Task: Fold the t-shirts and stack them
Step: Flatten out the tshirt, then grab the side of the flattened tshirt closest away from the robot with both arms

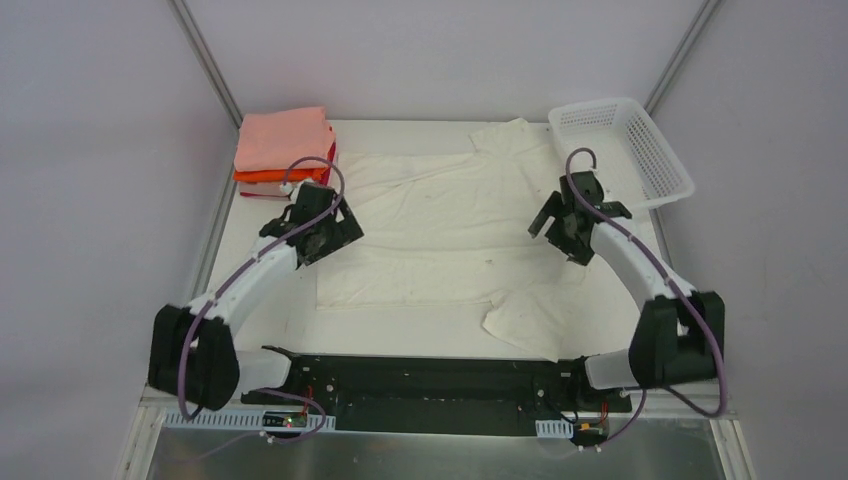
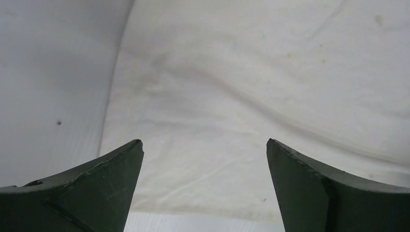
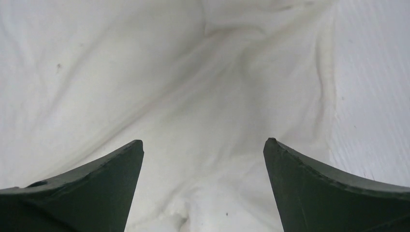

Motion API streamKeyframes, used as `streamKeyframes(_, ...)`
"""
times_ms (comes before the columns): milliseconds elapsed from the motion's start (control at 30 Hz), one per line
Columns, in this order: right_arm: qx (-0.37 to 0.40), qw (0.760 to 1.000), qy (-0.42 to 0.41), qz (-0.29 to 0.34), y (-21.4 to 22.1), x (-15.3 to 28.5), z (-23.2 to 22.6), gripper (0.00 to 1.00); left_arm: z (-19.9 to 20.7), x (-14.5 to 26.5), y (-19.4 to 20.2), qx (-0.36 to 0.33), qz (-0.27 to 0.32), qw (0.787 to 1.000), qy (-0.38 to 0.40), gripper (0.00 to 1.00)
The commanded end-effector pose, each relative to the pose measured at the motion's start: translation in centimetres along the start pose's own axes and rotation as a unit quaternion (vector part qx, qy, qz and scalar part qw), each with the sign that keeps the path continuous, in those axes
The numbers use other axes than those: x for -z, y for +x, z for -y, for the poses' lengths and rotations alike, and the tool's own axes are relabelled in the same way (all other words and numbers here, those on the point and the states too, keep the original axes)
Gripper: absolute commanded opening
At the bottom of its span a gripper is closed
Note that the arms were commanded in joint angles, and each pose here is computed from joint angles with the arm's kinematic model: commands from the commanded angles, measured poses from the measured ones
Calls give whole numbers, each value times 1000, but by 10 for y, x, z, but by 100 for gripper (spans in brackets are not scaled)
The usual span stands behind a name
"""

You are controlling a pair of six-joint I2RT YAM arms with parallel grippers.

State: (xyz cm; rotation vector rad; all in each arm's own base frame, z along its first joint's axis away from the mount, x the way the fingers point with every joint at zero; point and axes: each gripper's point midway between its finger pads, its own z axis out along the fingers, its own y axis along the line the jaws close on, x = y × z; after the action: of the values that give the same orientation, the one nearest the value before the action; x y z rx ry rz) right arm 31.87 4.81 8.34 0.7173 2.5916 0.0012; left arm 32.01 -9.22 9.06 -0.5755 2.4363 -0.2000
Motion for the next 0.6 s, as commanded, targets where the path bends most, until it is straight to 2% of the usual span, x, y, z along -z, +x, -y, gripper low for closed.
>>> streamKeyframes(0, -95, 994, -8, 44, 19, 42, 30, 99, -64, 45, 31, 86, 13, 991, -100, 99)
streamKeyframes(100, -130, 987, -75, 60, 35, 59, 32, 99, -97, 61, 59, 136, 19, 982, -128, 99)
streamKeyframes(267, -188, 972, -103, 93, 51, 67, 50, 99, -125, 59, 96, 185, 13, 973, -141, 98)
streamKeyframes(433, -190, 970, -130, 80, 70, 64, 52, 99, -128, 55, 98, 210, 17, 966, -152, 80)
streamKeyframes(567, -166, 976, -127, 58, 77, 61, 50, 99, -129, 43, 105, 224, 9, 961, -161, 72)
